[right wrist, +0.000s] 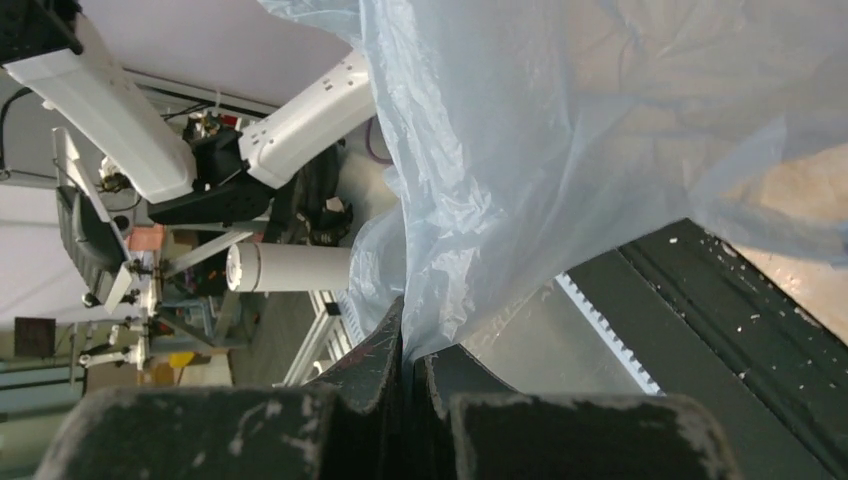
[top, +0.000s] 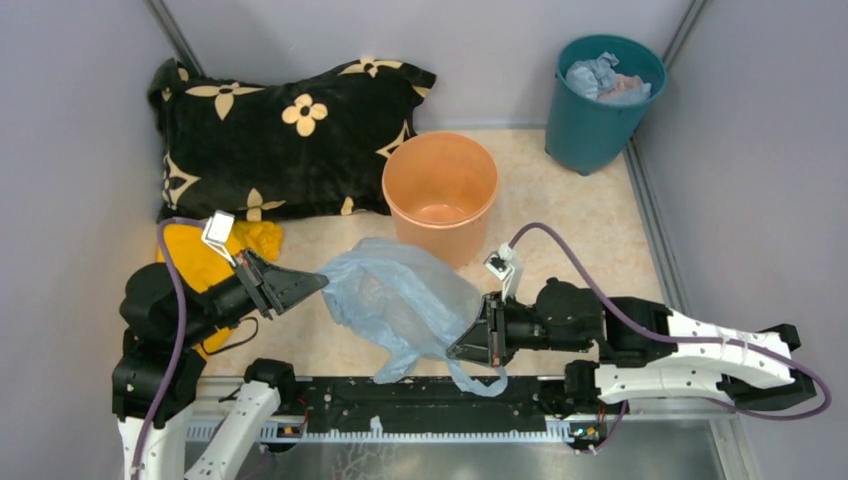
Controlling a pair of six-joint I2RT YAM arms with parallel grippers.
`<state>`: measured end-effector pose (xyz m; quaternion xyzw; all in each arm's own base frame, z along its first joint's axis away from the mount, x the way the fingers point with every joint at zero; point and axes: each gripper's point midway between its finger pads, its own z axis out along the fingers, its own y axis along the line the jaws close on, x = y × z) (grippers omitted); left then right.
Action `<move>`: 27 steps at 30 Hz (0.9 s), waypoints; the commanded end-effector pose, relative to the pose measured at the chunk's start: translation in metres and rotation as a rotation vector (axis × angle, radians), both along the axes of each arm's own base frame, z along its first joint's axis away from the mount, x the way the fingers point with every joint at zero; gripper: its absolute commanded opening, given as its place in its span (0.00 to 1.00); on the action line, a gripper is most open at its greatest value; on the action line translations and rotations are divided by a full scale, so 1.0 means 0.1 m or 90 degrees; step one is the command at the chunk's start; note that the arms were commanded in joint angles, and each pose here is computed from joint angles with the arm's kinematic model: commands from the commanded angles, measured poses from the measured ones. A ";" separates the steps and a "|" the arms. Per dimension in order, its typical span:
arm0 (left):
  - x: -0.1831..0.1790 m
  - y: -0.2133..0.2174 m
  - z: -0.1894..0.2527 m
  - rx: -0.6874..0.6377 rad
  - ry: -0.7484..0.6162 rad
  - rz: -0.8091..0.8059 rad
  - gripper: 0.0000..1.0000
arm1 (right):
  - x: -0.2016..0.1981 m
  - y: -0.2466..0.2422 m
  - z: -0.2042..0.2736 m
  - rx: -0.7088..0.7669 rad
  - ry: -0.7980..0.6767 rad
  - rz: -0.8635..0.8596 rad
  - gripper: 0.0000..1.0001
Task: Put the trash bags into the trash bin
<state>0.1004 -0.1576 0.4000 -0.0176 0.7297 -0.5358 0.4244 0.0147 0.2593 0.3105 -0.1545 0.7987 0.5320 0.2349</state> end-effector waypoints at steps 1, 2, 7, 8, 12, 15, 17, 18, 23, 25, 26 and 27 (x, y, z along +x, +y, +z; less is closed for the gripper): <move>0.02 0.11 -0.63 0.049 0.110 0.048 0.00 | -0.13 0.06 0.11 0.073 0.048 0.025 0.00; 0.03 0.11 -0.72 0.055 0.121 0.052 0.00 | -0.12 0.03 0.08 0.073 0.054 0.017 0.00; 0.15 0.13 -1.19 0.081 0.174 0.065 0.00 | 0.06 -0.27 -0.03 0.060 0.057 -0.068 0.00; 0.18 0.12 -1.28 0.084 0.184 0.063 0.00 | 0.15 -0.36 -0.04 0.054 0.050 -0.101 0.01; 0.32 0.11 -1.67 0.093 0.220 0.069 0.00 | 0.52 -0.71 -0.19 0.022 0.015 -0.250 0.14; 0.42 0.10 -1.93 0.100 0.246 0.072 0.00 | 0.71 -0.81 -0.33 0.003 -0.014 -0.317 0.41; 0.46 0.10 -2.03 0.104 0.257 0.072 0.00 | 0.79 -0.82 -0.42 -0.012 -0.031 -0.346 0.63; 0.48 0.09 -2.08 0.107 0.263 0.071 0.00 | 0.83 -0.80 -0.45 -0.021 -0.041 -0.356 0.72; 0.58 0.10 -2.30 0.118 0.287 0.083 0.00 | 0.87 -0.71 -0.19 -0.069 -0.138 -0.318 0.78; 0.65 0.12 -2.38 0.120 0.288 0.099 0.00 | 0.82 -0.68 0.04 -0.082 -0.163 -0.278 0.78; 0.68 0.12 -2.40 0.120 0.290 0.102 0.00 | 0.78 -0.65 0.11 -0.095 -0.169 -0.255 0.78; 0.70 0.12 -2.43 0.118 0.292 0.103 0.00 | 0.73 -0.62 0.19 -0.101 -0.170 -0.230 0.78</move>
